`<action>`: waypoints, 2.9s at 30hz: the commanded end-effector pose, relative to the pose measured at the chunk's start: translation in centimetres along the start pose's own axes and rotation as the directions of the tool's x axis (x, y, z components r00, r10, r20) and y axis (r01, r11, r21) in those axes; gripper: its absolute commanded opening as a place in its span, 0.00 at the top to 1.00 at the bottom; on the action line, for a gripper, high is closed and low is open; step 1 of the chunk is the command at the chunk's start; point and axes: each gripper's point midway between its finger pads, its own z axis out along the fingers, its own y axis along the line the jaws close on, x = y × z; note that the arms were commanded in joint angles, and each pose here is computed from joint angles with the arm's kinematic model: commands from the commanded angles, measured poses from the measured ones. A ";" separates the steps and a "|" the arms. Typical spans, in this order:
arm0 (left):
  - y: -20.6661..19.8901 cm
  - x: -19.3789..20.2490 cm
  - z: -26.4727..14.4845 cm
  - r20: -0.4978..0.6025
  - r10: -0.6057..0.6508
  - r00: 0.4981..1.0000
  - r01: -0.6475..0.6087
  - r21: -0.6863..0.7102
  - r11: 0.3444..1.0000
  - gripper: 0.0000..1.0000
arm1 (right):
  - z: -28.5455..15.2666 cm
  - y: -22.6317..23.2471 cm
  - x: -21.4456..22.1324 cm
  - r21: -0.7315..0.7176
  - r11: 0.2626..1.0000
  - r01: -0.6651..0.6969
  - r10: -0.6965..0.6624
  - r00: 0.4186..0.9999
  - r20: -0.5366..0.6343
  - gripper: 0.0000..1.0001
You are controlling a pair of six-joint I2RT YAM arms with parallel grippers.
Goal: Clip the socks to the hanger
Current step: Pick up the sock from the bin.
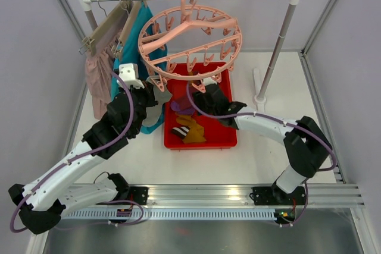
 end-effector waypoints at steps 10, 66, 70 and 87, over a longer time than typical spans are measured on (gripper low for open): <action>-1.5 -2.6 -0.4 0.038 -0.033 0.999 0.030 0.082 0.996 0.95 | 9.4 -5.2 -3.4 0.213 0.927 -0.307 0.316 0.949 -0.008 0.33; -2.4 -3.1 -1.0 0.047 -0.046 0.998 0.038 0.150 0.988 0.93 | 0.4 -4.1 2.0 0.128 0.952 -0.278 0.290 0.953 -0.083 0.31; -2.4 -3.2 -1.1 0.050 -0.051 0.997 0.043 0.155 0.987 0.93 | 2.0 -5.0 1.8 0.211 0.932 -0.296 0.317 0.946 -0.072 0.31; -2.4 -3.3 -1.3 0.053 -0.048 0.997 0.039 0.163 0.986 0.91 | 7.7 -8.1 1.0 0.395 0.869 -0.297 0.363 0.926 -0.103 0.29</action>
